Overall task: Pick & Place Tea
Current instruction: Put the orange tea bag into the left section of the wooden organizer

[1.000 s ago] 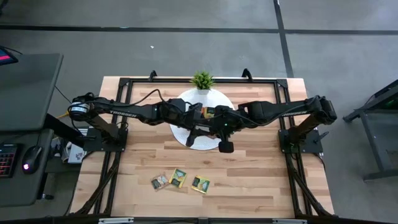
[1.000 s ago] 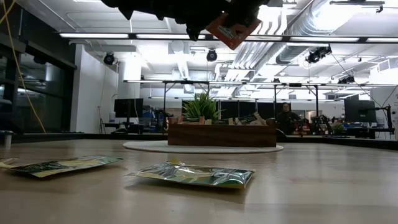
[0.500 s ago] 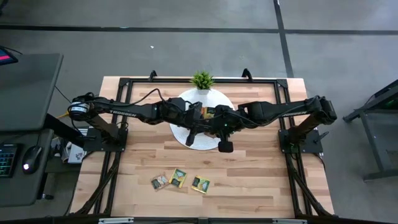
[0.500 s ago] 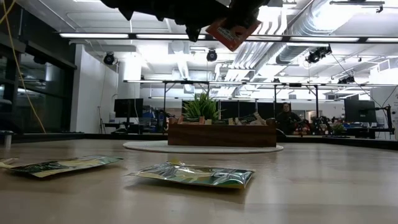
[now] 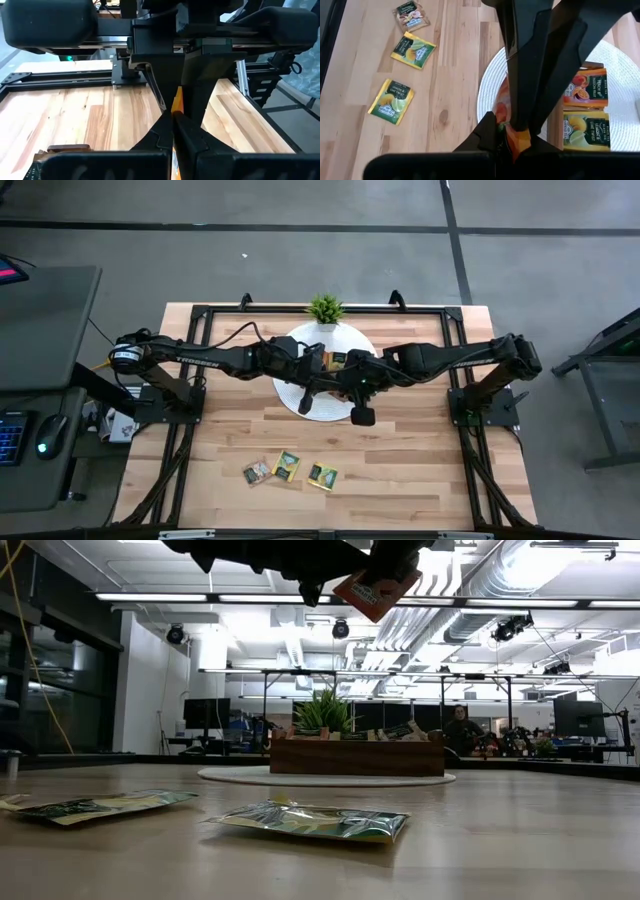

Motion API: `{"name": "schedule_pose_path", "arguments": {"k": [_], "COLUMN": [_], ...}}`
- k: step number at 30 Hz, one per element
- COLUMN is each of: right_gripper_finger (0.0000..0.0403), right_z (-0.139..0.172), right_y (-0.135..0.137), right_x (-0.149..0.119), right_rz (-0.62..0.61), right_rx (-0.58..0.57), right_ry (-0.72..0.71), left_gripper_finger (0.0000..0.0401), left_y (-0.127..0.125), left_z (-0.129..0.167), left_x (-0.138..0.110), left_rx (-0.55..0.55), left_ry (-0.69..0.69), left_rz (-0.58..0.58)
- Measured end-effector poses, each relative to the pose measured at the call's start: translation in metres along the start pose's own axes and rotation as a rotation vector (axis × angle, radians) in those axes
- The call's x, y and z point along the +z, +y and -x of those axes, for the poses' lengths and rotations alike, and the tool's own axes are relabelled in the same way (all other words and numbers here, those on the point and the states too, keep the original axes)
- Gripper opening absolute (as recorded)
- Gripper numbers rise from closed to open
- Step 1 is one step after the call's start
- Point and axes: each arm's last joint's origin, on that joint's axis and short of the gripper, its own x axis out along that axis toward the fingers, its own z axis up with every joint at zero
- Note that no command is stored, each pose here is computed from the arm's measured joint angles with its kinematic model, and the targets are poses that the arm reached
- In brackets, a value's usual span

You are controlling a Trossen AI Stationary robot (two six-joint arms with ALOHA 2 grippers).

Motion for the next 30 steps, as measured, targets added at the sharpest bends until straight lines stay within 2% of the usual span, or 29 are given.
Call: {"name": "schedule_pose_path", "arguments": {"k": [9, 22, 26, 30], "right_gripper_finger": [0.0001, 0.0001, 0.0001, 0.0001], "right_z": [0.0000, 0.0001, 0.0001, 0.0001], "right_y": [0.0003, 0.0014, 0.0014, 0.0013], "right_x": [-0.0001, 0.0036, 0.0039, 0.0041], "right_rz": [-0.006, 0.013, 0.013, 0.012], "right_rx": [0.010, 0.037, 0.038, 0.035], "right_ry": [0.002, -0.034, -0.037, -0.040], "left_gripper_finger": [0.0019, 0.0135, 0.0137, 0.0115], "left_y": [-0.0001, -0.0015, -0.0018, -0.0021], "left_z": [0.0000, -0.0003, -0.0002, -0.0002], "left_x": [0.0005, 0.0051, 0.0051, 0.0050], "left_rx": [-0.001, -0.056, -0.065, -0.077], "left_ry": [-0.006, -0.058, -0.056, -0.056], "left_rz": [0.006, 0.018, 0.038, 0.047]}}
